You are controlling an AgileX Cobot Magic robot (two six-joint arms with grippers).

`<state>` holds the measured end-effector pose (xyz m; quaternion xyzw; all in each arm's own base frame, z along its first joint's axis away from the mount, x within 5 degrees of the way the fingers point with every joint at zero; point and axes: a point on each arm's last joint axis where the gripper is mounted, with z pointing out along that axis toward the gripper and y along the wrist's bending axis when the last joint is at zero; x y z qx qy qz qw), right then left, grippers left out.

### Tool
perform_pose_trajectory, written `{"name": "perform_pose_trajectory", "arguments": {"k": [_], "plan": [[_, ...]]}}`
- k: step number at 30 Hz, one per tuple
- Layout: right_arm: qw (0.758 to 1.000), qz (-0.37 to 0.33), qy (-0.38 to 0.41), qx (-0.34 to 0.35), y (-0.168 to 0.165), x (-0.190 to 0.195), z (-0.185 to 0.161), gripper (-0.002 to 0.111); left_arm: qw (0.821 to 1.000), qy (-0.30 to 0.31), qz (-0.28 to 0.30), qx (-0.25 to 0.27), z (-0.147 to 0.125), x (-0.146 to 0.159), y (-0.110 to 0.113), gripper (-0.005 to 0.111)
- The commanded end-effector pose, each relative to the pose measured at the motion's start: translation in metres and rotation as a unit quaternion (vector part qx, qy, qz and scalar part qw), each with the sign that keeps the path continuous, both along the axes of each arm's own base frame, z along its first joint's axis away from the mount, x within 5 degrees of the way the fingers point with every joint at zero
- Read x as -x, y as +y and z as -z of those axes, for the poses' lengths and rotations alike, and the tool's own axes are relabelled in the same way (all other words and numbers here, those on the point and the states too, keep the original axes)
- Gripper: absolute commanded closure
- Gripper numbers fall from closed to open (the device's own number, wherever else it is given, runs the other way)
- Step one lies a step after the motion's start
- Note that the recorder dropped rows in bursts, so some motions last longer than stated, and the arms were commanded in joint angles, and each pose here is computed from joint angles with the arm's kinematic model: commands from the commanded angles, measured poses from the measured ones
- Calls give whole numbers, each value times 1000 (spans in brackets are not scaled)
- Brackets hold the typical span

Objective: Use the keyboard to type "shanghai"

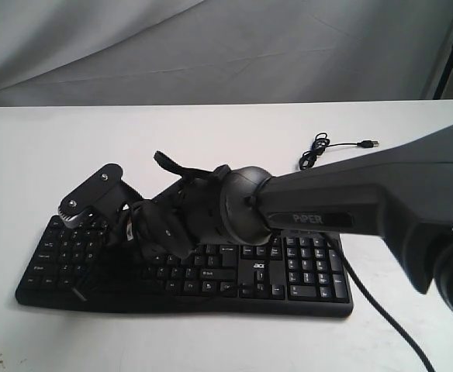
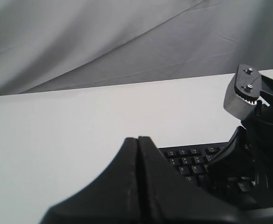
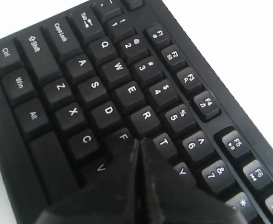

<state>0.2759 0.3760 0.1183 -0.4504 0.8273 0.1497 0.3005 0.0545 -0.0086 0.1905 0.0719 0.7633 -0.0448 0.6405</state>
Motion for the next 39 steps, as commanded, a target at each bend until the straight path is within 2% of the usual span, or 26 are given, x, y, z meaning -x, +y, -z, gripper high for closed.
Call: {"name": "perform_pose_trajectory", "arguments": {"k": [1,11,16,20,26,35,39], "plan": [[1000,-3,-11,-9,2,-1,-4,108,1000,-3,2,-1,1,0,0,107],[1000,-3,-10,-8,2,-1,-3,108,1000,-3,2,-1,1,0,0,107],[1000,-4,1,6,2,-1,13,108,1000,-3,2,-1,1,0,0,107],[1000,-3,-1,5,2,-1,12,108,1000,-3,2,-1,1,0,0,107],[1000,-6,-6,2,2,-1,6,108,1000,-3,2,-1,1,0,0,107],[1000,-11,-14,12,-7,-2,-24,108,1000,-3,2,-1,1,0,0,107],[1000,-6,-3,21,-20,4,-16,108,1000,-3,2,-1,1,0,0,107]]}}
